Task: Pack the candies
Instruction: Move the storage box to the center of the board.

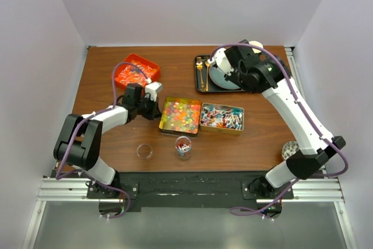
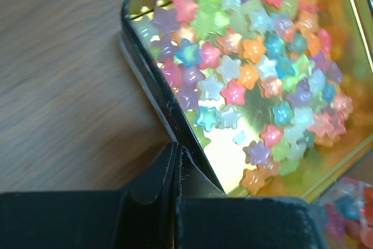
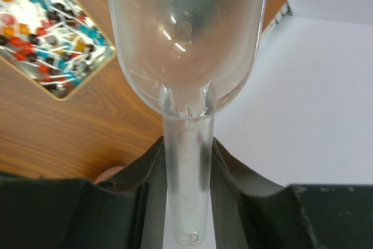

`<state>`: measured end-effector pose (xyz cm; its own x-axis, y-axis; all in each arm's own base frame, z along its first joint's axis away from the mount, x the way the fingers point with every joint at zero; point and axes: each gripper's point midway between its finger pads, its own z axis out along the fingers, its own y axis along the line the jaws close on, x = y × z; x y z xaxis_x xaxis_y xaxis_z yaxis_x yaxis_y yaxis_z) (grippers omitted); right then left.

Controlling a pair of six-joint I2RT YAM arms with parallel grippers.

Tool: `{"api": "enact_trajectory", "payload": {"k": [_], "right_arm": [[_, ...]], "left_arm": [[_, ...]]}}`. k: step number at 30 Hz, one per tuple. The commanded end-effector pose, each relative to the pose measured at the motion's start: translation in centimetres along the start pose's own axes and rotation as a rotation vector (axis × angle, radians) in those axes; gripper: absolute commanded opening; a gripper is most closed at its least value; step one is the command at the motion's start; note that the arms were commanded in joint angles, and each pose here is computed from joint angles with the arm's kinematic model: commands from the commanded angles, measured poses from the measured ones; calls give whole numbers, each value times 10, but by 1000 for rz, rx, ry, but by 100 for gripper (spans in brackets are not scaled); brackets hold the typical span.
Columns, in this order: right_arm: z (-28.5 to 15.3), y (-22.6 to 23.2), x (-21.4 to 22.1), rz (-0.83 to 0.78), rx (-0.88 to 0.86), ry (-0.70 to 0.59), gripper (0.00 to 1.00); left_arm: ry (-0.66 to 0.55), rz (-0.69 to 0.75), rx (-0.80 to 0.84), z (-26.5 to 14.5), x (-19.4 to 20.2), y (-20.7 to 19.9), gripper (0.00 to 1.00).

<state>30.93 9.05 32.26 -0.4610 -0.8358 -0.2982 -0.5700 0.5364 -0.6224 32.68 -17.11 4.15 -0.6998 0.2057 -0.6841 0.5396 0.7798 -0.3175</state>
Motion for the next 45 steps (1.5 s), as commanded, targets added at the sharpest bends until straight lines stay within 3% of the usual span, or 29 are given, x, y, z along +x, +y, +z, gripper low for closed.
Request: {"api": "enact_trajectory", "payload": {"k": [1,7,10,11,14,20,24,26,27,32,34,39,42,45], "right_arm": [[8,4,8,57,-31,12,0],[22,-2,4,62,-26,43,0],[24,-7,1,70,-16,46,0],[26,-8,-2,69,-16,46,0],[29,-9,-5,72,-19,48,0],[35,-10,-8,76,-33,54,0],[43,-6,-17,74,-69,49,0],[45,-6,-23,79,-77,39,0],[46,-6,-24,79,-81,42,0],[56,-6,-38,80,-97,36,0],[60,-4,-41,77,-104,40,0],[64,-2,-42,72,-114,47,0],[63,-2,-42,70,-114,47,0],[64,-2,-41,69,-114,51,0]], "left_arm": [[2,100,220,21,-18,-65,0],[83,163,391,56,-27,-128,0],[71,183,353,63,-42,-136,7],[63,183,331,62,-47,-134,15],[47,208,243,54,-62,-117,32],[-54,288,128,14,-112,-63,47],[-133,326,-97,-4,-166,7,56],[-108,328,-171,-3,-172,40,64],[-129,346,-193,-7,-189,48,64],[-52,355,-297,2,-201,106,64],[29,319,-286,17,-182,121,63],[89,263,-282,28,-168,141,62],[128,261,-247,36,-151,140,57],[160,255,-195,38,-133,131,42]]}}
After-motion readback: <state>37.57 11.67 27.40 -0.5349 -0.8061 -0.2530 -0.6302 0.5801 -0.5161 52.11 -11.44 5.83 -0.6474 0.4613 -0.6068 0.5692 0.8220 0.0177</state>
